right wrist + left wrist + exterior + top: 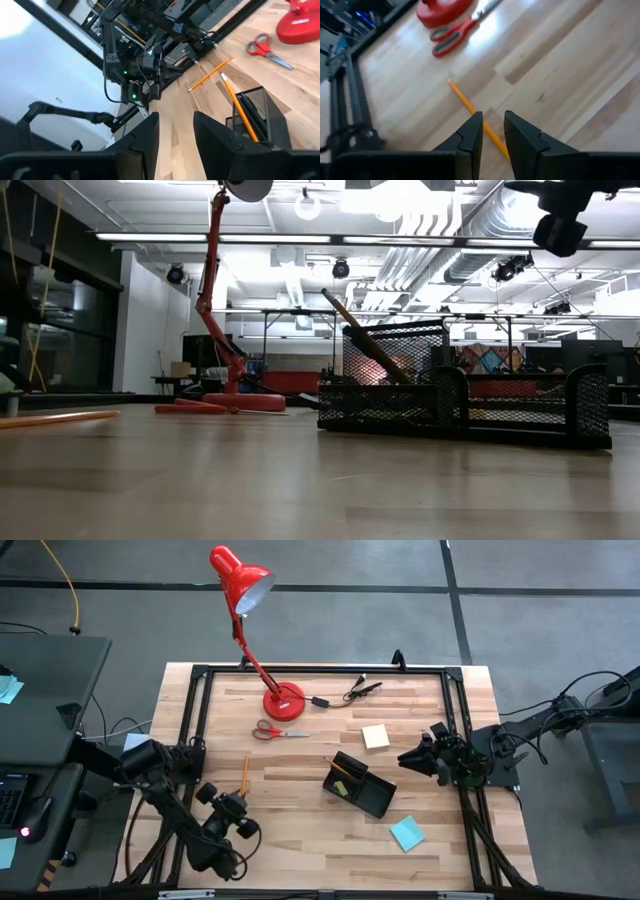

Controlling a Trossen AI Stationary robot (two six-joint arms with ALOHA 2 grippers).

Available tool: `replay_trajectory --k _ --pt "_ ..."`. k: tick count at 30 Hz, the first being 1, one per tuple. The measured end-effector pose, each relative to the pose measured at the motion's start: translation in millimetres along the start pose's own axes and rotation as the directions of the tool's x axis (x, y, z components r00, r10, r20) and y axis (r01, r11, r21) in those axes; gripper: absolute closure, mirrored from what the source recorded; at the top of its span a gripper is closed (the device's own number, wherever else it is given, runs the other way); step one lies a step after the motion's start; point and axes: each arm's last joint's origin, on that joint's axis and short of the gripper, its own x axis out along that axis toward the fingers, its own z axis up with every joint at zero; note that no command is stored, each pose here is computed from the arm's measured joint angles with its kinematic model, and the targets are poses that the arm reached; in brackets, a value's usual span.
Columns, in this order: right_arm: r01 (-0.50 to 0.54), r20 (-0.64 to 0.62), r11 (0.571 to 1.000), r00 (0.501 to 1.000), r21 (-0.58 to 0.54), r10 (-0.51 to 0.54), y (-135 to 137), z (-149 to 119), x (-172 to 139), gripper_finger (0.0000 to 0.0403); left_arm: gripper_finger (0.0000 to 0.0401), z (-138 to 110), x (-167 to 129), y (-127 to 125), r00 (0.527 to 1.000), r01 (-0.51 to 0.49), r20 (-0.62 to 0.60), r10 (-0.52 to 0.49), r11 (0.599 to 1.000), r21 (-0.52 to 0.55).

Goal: Pick and place office supplies into organizer
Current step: Put the orange pencil into the black desk organizer

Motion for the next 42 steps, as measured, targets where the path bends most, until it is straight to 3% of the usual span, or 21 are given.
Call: replay_trajectory --k 13,26,35,42 --pt "0.016 -0.002 0.999 1.0 0.05 -0.016 -1.2 -0.7 -0.1 0.0286 0.0333 -39.1 40.2 -3.5 0.992 0.106 -0.056 -0.113 0.989 -0.108" --pt "0.026 -0.061 0.997 0.998 0.07 -0.022 -3.6 -4.4 -0.2 0.0286 0.0333 -52.7 53.9 -3.3 0.995 0.06 -0.08 -0.067 0.994 -0.09" --pt "0.052 -0.086 0.997 0.995 0.058 -0.047 -6.2 -6.8 -0.4 0.0286 0.0333 -65.1 71.6 -0.5 0.992 0.124 0.015 -0.123 0.986 -0.112" --pt "0.116 -0.128 0.992 0.986 0.053 -0.108 -12.0 -11.3 -1.3 0.0286 0.0389 -65.3 72.1 -3.4 0.988 0.152 0.037 -0.149 0.984 -0.09"
